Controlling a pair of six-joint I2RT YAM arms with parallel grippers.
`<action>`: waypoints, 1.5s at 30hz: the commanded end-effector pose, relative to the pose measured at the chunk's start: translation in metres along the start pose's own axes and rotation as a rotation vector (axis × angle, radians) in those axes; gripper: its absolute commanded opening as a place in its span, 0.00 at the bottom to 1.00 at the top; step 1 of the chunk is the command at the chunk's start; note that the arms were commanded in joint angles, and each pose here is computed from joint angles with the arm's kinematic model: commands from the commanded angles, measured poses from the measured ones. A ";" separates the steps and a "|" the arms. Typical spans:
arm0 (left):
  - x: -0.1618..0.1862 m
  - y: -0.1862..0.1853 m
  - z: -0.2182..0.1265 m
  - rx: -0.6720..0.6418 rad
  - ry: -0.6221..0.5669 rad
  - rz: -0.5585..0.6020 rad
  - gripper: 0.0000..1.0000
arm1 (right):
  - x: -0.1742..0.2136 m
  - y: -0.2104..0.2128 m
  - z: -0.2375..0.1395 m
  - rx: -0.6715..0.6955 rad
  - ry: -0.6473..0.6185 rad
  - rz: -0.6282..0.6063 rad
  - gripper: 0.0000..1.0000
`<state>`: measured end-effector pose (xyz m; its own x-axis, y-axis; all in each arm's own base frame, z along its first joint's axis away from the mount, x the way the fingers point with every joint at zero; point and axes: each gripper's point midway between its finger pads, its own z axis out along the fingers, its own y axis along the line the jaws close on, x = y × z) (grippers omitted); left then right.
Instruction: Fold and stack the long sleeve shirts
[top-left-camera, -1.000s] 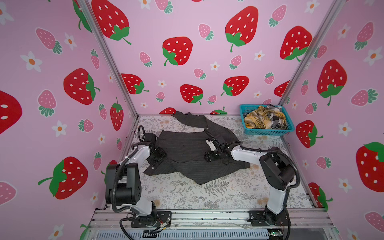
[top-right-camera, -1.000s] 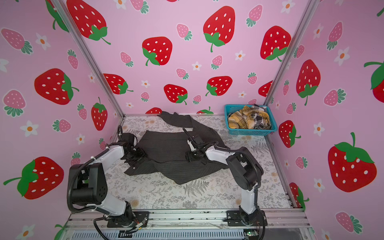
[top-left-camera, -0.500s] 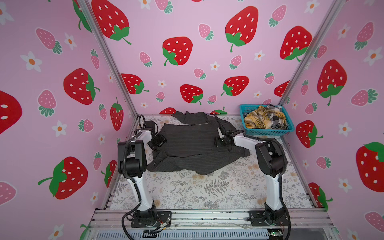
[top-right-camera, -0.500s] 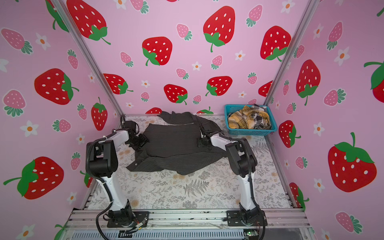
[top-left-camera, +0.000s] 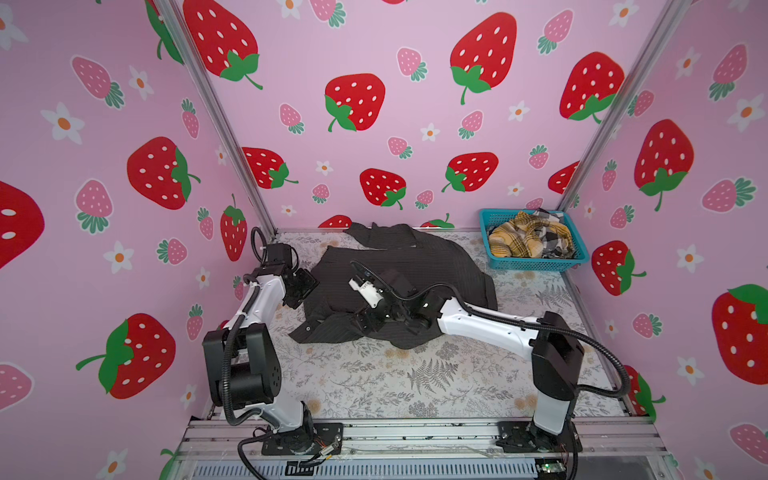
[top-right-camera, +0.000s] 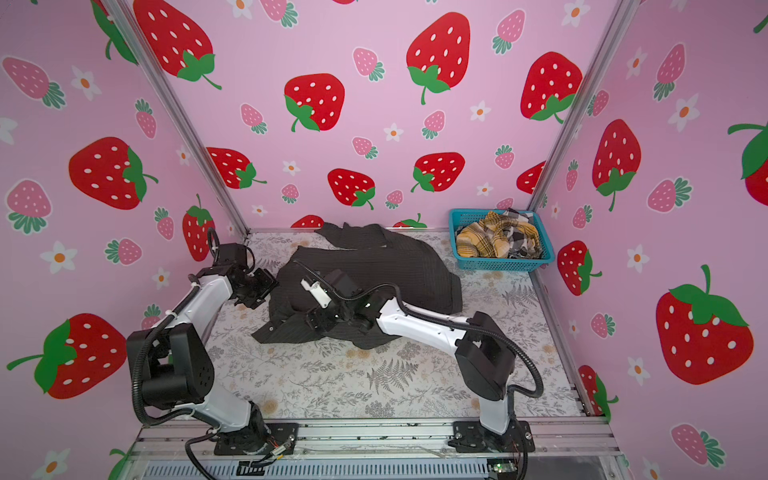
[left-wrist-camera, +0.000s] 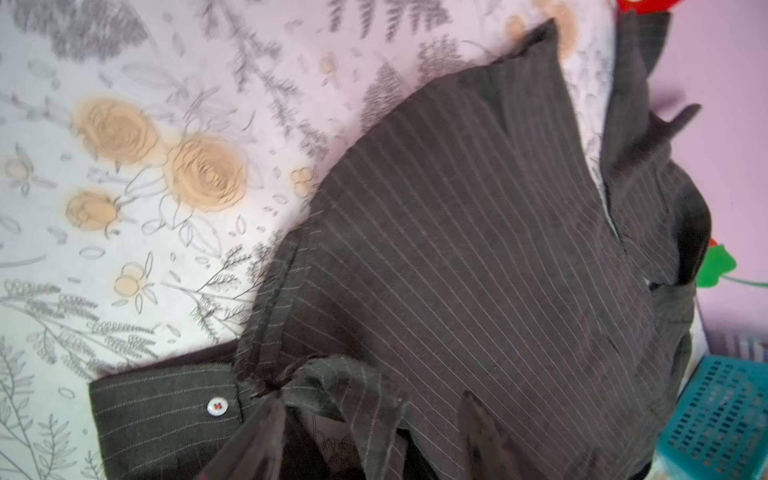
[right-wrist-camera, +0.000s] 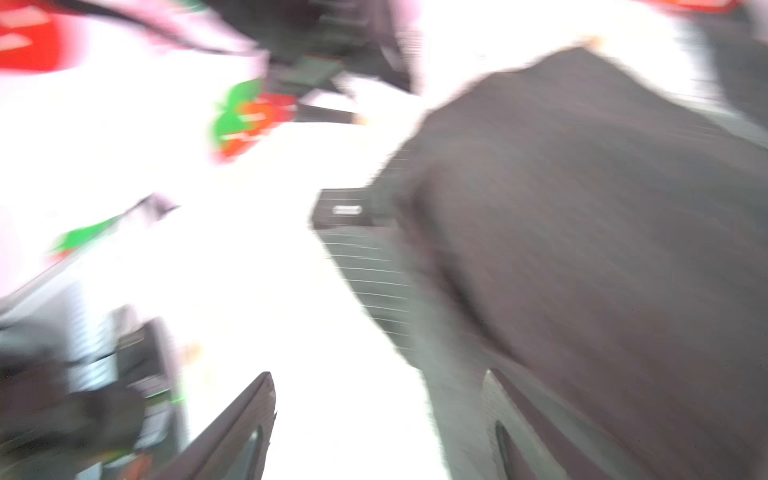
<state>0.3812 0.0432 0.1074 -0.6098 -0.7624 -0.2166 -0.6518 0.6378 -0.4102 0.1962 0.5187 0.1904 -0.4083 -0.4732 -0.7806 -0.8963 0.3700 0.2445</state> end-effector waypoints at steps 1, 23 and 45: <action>0.011 0.034 0.014 -0.022 0.088 -0.146 0.59 | 0.021 0.011 0.043 -0.062 0.067 -0.029 0.79; 0.022 0.101 -0.018 -0.152 -0.015 -0.269 0.53 | 0.106 0.012 0.174 0.106 0.312 -0.224 0.49; -0.010 0.041 -0.014 -0.030 -0.011 -0.187 0.53 | -0.010 0.070 -0.042 -0.031 -0.037 -0.094 0.00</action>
<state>0.3382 0.0889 0.0944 -0.4409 -0.8872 -0.1359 -0.7994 0.4570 -0.3900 0.1388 0.5351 0.2284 -0.2724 -0.5112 -0.8152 -0.9471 0.2917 0.1336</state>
